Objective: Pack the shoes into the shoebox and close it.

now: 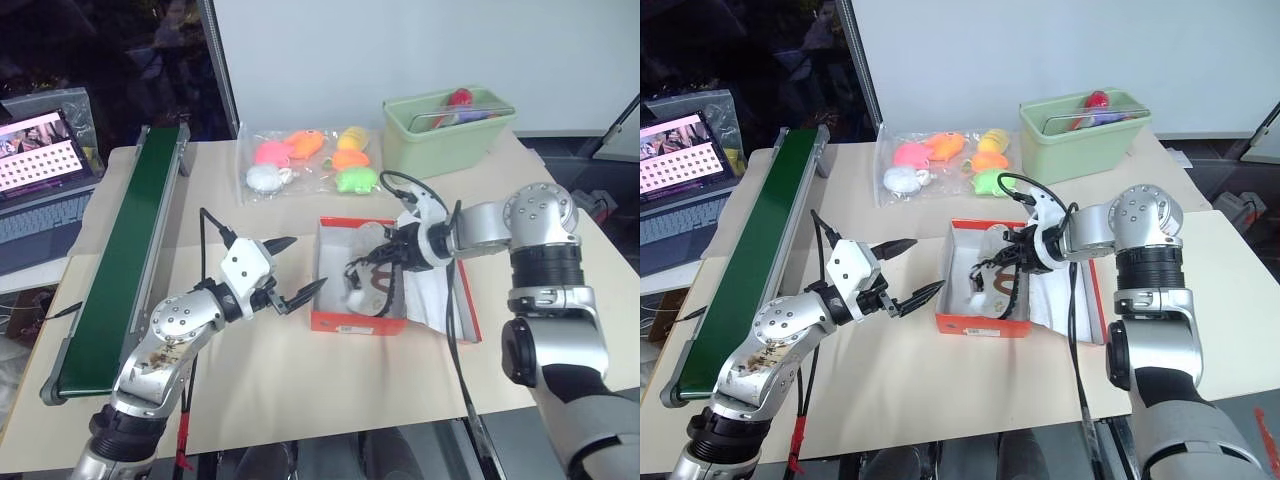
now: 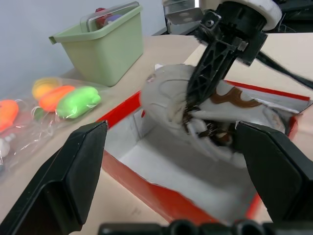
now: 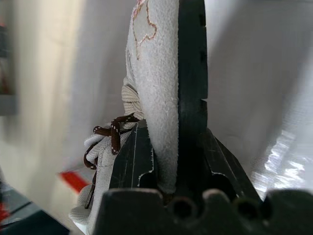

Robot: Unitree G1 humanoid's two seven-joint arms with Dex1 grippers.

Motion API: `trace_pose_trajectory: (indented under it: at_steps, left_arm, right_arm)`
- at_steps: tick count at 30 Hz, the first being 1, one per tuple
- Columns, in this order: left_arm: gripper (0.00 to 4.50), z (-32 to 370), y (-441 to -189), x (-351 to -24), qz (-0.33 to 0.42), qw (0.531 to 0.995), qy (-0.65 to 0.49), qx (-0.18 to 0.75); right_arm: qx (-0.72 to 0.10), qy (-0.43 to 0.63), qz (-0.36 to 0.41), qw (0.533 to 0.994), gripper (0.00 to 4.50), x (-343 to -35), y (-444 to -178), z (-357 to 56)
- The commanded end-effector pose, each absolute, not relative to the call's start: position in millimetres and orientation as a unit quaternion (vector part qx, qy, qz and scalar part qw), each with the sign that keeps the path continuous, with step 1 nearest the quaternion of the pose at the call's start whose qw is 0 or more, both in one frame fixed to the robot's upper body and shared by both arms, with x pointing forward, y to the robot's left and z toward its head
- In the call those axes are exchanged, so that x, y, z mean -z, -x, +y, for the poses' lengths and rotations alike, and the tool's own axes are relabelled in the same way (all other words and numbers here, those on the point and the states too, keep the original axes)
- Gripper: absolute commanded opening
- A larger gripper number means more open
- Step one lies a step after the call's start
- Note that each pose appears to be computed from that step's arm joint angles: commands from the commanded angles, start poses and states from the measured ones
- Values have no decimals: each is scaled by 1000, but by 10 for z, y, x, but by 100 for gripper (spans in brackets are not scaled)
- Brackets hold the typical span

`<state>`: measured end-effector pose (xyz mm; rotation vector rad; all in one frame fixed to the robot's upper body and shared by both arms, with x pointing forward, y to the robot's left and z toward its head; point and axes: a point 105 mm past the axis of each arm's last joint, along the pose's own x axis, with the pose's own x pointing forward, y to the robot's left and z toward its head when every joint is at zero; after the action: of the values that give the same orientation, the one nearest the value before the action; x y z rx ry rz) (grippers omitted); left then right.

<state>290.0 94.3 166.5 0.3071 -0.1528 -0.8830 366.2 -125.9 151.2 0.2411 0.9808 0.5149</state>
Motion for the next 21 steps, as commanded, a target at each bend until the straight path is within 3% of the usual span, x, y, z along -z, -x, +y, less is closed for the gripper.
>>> trace_pose_trajectory:
  at_steps: [1,12,14,15,21]
  left_arm:
    - [448,902,-2820,-1788,-102,884,-154,429]
    - [448,916,-2785,-1817,-104,892,-151,414]
    - [450,920,-2785,-1818,-104,893,-151,412]
    - [450,923,-2786,-1819,-104,893,-151,411]
    - [450,923,-2804,-1819,-103,892,-151,413]
  right_arm:
    - [-243,-95,452,853,50,-1614,-3724,-1293]
    - [-255,-23,474,843,50,-1333,-3725,-1320]
    - [-256,-21,474,842,145,-1314,-3735,-1315]
    - [-258,-25,473,842,156,-1320,-3744,-1302]
    - [-273,-29,452,849,356,-1450,-3813,-1162]
